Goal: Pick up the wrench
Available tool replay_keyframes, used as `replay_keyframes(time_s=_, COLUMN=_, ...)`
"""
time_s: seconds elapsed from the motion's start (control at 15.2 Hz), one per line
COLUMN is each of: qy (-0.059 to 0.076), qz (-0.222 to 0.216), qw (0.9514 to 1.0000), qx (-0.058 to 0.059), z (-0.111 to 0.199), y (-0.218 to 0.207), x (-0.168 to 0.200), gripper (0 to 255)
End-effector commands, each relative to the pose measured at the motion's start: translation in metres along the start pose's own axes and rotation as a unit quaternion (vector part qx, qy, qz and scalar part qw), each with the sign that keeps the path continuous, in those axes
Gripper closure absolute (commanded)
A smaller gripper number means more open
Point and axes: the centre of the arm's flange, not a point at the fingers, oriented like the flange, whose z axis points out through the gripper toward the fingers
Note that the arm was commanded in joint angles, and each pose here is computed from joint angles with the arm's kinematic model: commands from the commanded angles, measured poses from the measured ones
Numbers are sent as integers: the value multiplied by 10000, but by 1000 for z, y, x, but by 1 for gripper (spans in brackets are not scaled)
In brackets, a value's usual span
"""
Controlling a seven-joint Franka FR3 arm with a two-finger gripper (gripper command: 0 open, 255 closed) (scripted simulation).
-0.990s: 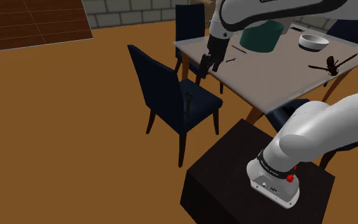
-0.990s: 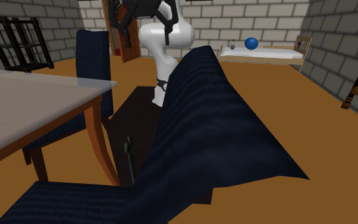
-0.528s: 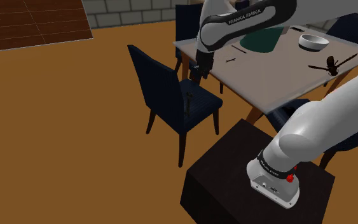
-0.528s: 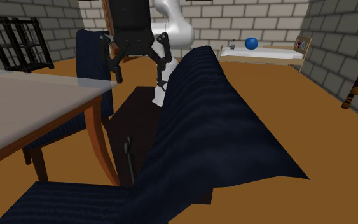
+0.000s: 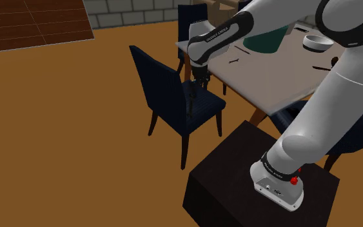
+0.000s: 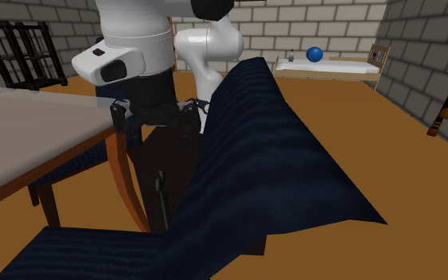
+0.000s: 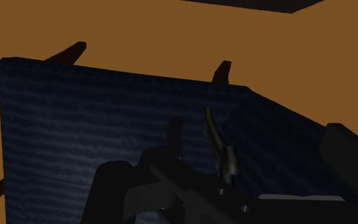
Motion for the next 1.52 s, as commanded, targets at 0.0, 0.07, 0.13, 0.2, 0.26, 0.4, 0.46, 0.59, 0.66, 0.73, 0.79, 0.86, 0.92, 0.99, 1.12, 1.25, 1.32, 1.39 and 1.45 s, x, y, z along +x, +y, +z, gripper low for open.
replay_keyframes(time_s=0.0, qy=838, qz=5, qw=9964, qx=-138, z=-4, y=-2, x=28, gripper=0)
replay_keyframes(time_s=0.07, qy=838, qz=5, qw=9964, qx=-138, z=1, y=-2, x=29, gripper=0)
replay_keyframes(time_s=0.13, qy=838, qz=5, qw=9964, qx=-138, z=6, y=-2, x=30, gripper=0)
replay_keyframes(time_s=0.2, qy=838, qz=5, qw=9964, qx=-138, z=12, y=-2, x=31, gripper=0)
replay_keyframes(time_s=0.26, qy=838, qz=5, qw=9964, qx=-138, z=17, y=-2, x=32, gripper=0)
replay_keyframes(time_s=0.4, qy=838, qz=5, qw=9964, qx=-138, z=27, y=-2, x=34, gripper=0)
replay_keyframes(time_s=0.46, qy=838, qz=5, qw=9964, qx=-138, z=35, y=-2, x=36, gripper=0)
replay_keyframes(time_s=0.59, qy=838, qz=5, qw=9964, qx=-138, z=35, y=-2, x=36, gripper=0)
replay_keyframes(time_s=0.66, qy=839, qz=5, qw=9964, qx=-139, z=36, y=-3, x=35, gripper=255)
replay_keyframes(time_s=0.73, qy=841, qz=3, qw=9964, qx=-139, z=36, y=-1, x=37, gripper=255)
replay_keyframes(time_s=0.79, qy=841, qz=3, qw=9964, qx=-139, z=35, y=0, x=37, gripper=255)
replay_keyframes(time_s=0.86, qy=841, qz=3, qw=9964, qx=-138, z=36, y=0, x=37, gripper=255)
replay_keyframes(time_s=0.92, qy=842, qz=3, qw=9964, qx=-138, z=34, y=0, x=35, gripper=255)
replay_keyframes(time_s=0.99, qy=842, qz=3, qw=9964, qx=-138, z=36, y=0, x=36, gripper=255)
replay_keyframes(time_s=1.12, qy=843, qz=3, qw=9963, qx=-139, z=35, y=-1, x=36, gripper=255)
replay_keyframes(time_s=1.25, qy=838, qz=5, qw=9964, qx=-139, z=35, y=-2, x=36, gripper=255)
replay_keyframes(time_s=1.32, qy=838, qz=5, qw=9964, qx=-138, z=30, y=-2, x=35, gripper=255)
replay_keyframes(time_s=1.39, qy=838, qz=5, qw=9964, qx=-138, z=25, y=-2, x=34, gripper=255)
replay_keyframes(time_s=1.45, qy=838, qz=5, qw=9964, qx=-138, z=20, y=-2, x=33, gripper=255)
